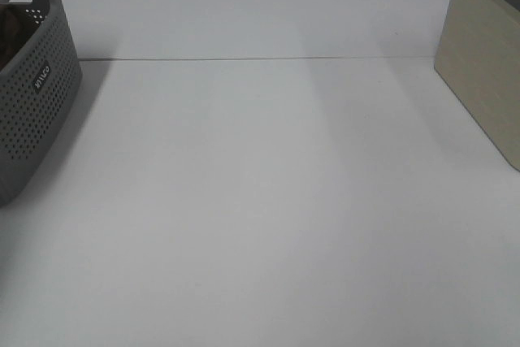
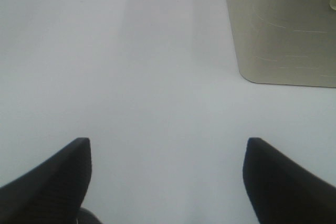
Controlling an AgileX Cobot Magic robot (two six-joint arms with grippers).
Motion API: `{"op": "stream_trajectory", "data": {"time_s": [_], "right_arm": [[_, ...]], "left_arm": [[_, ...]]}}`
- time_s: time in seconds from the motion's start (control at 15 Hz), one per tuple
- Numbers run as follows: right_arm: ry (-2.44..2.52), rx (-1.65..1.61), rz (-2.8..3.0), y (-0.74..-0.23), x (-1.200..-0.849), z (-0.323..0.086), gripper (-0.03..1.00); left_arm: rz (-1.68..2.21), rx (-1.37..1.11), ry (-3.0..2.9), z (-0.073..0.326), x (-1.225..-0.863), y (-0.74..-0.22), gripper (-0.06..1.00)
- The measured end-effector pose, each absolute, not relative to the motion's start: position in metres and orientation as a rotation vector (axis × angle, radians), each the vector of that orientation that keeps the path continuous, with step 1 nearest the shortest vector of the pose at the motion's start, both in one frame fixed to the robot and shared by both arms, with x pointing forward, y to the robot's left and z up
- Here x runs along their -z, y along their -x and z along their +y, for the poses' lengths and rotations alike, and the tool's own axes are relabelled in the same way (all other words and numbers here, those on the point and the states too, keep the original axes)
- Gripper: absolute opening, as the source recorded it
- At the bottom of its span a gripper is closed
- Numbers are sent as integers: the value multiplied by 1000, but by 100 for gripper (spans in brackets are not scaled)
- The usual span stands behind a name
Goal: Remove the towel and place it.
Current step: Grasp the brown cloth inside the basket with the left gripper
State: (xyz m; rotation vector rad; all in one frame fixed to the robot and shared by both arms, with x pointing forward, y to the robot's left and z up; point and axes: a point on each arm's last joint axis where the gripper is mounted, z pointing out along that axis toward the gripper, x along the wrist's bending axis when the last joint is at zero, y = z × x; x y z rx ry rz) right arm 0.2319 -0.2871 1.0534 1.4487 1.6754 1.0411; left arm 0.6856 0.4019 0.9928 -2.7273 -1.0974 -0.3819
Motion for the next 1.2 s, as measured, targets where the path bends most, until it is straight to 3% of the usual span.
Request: {"op": "stream_trajectory", "data": {"time_s": [0.4, 0.67, 1.2], "right_arm": [[-1449, -1041, 1675, -232, -1053, -287, 77], [-1448, -1042, 1675, -232, -1054, -287, 77], [-1448, -1042, 1675, -232, -1054, -287, 77]], "left_arm": [[-1411, 544, 2658, 394, -1064, -660, 0], [-1675, 753, 2663, 379, -1130, -629, 0], [-1900, 930, 2769, 356, -1191, -589, 0]]}}
